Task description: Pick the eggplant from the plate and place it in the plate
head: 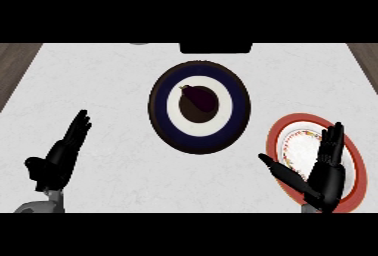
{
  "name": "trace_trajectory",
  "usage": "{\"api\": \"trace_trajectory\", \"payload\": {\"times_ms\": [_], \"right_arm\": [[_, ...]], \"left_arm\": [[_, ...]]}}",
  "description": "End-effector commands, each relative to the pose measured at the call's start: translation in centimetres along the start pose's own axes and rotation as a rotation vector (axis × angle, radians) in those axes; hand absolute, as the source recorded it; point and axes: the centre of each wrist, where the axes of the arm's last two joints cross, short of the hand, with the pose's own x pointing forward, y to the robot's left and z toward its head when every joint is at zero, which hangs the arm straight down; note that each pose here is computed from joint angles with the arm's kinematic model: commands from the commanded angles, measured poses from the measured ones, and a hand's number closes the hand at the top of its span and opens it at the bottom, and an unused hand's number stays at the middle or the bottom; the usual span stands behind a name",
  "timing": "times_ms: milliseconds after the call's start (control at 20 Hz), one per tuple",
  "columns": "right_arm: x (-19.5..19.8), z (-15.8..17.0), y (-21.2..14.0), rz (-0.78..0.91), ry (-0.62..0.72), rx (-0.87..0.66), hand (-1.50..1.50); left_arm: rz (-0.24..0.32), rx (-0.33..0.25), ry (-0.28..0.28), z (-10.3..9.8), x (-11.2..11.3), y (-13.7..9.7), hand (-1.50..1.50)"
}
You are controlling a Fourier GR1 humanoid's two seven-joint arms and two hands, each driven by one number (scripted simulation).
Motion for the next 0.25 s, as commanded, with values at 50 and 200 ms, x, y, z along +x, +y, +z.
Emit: {"api": "trace_trajectory", "payload": {"times_ms": [50,200], "right_arm": [[-4.9,-0.2,-1.0,-0.007,0.001,0.027,-1.50],[-4.6,-0.3,-3.0,0.006,-0.051,-0.012,-1.50]], "left_arm": [[0.019,-0.004,-0.004,-0.5,-0.4,0.2,0.00],[-0.002,-0.007,-0.011,-0.3,-0.3,0.3,0.00]]}}
